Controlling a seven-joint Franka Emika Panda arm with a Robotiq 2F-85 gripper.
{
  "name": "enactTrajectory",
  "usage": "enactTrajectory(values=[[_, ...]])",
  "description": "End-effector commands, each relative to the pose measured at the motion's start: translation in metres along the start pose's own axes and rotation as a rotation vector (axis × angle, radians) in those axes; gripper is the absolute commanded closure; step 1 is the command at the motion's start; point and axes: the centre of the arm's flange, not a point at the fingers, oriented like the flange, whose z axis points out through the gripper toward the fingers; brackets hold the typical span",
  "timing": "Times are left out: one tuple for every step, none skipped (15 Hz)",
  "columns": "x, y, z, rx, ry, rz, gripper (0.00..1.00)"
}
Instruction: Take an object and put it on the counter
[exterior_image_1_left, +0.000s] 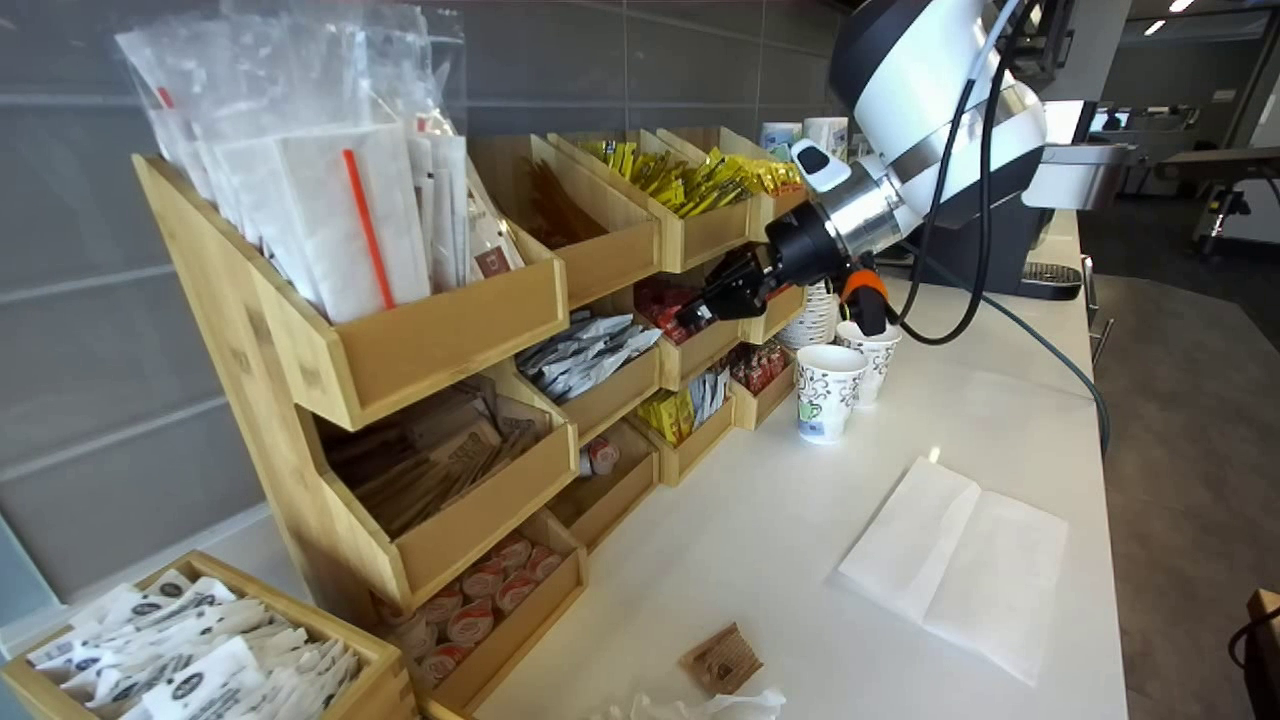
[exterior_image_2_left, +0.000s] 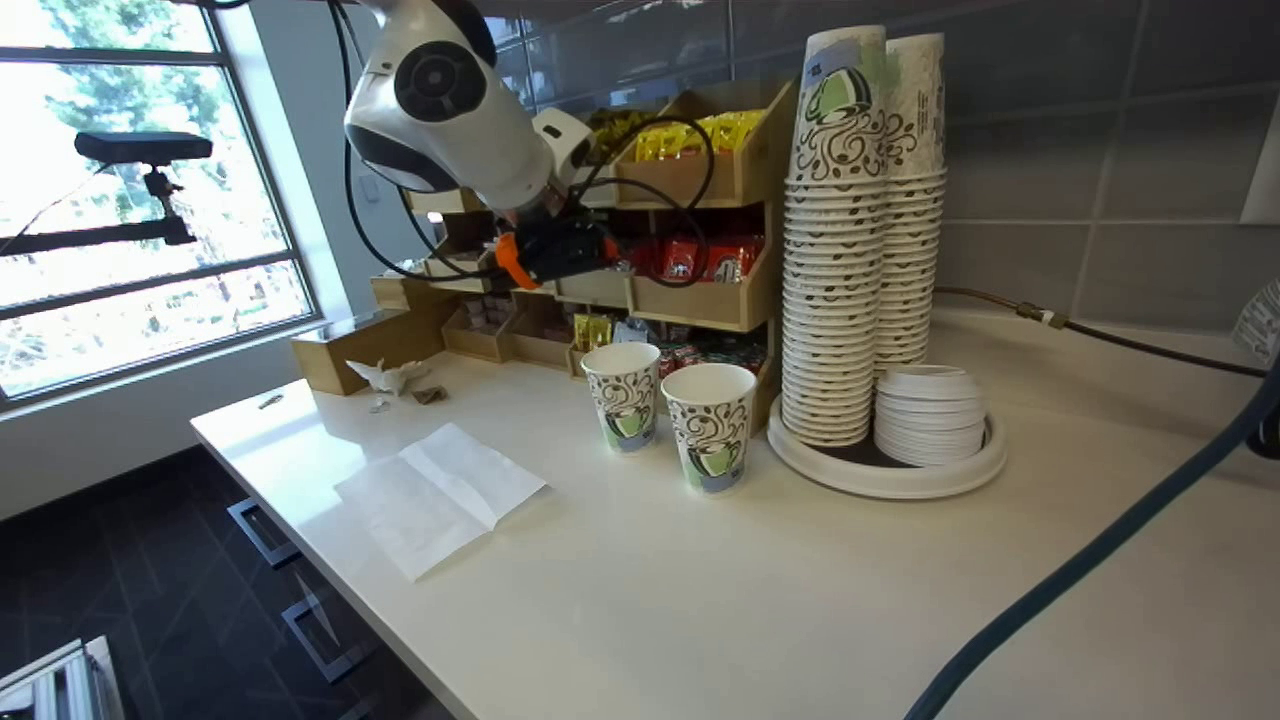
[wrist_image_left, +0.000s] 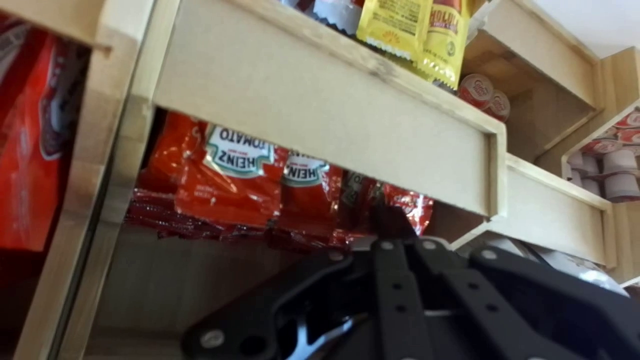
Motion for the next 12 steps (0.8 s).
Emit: enactTrajectory(values=[[0.005, -0.002, -0.02, -0.007, 0.05, -0.096, 1.0], [0.003, -0.003, -0.022, -0.011, 0.047, -0.118, 1.0], [0.002, -0.005, -0.026, -0.01, 0.057, -0.142, 1.0], [0.002, -0.006, -0.029, -0.017, 0.064, -0.164, 1.0], [0.003, -0.007, -0.032, -0.02, 0.078, -0.184, 1.0], [0.006, -0.008, -0.037, -0.025, 0.095, -0.203, 1.0], [0.008, -0.009, -0.04, -0.02, 0.109, -0.218, 1.0], [0.01, -0.009, -0.043, -0.025, 0.118, -0.23, 1.0], [0.011, -0.009, -0.046, -0.027, 0.124, -0.238, 1.0], [0.014, -0.008, -0.048, -0.03, 0.134, -0.246, 1.0], [0.013, -0.009, -0.049, -0.03, 0.133, -0.253, 1.0], [0.014, -0.009, -0.05, -0.029, 0.139, -0.261, 1.0]])
